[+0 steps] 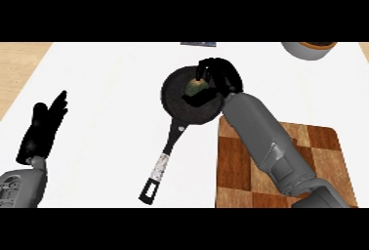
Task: Pick the squash from the cutting board and place it in the pan
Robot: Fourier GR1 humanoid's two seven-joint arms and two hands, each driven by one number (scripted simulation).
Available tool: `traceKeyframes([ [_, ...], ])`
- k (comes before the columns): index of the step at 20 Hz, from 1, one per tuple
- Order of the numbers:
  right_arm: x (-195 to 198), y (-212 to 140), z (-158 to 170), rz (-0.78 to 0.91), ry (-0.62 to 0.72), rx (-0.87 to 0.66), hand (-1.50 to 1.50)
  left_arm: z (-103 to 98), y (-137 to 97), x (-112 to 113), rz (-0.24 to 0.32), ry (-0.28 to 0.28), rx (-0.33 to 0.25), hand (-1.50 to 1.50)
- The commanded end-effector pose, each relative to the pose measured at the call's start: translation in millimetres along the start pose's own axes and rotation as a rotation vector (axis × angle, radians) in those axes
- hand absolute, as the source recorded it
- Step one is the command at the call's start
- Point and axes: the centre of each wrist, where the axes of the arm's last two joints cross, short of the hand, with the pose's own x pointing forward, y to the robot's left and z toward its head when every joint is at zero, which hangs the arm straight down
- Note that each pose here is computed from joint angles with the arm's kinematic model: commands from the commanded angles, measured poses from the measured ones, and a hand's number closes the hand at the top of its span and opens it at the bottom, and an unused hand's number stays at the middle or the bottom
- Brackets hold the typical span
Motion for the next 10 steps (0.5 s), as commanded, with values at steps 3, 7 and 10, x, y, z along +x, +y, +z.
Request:
traceKeyframes([
  [3, -19.0, 10.1, 6.8, -0.153, 0.054, 0.018, -1.5, -7.9, -1.9, 11.1, -0.006, -0.034, -0.027, 0.0],
  [7, -18.6, 12.5, 6.2, -0.18, 0.077, 0.049, -1.5, -11.7, -22.3, 16.9, 0.0, -0.048, -0.073, 0.0],
  [10, -28.2, 18.3, 12.4, -0.201, 0.061, 0.037, -1.5, -6.3, -29.9, 15.9, -0.021, -0.042, -0.069, 0.0],
])
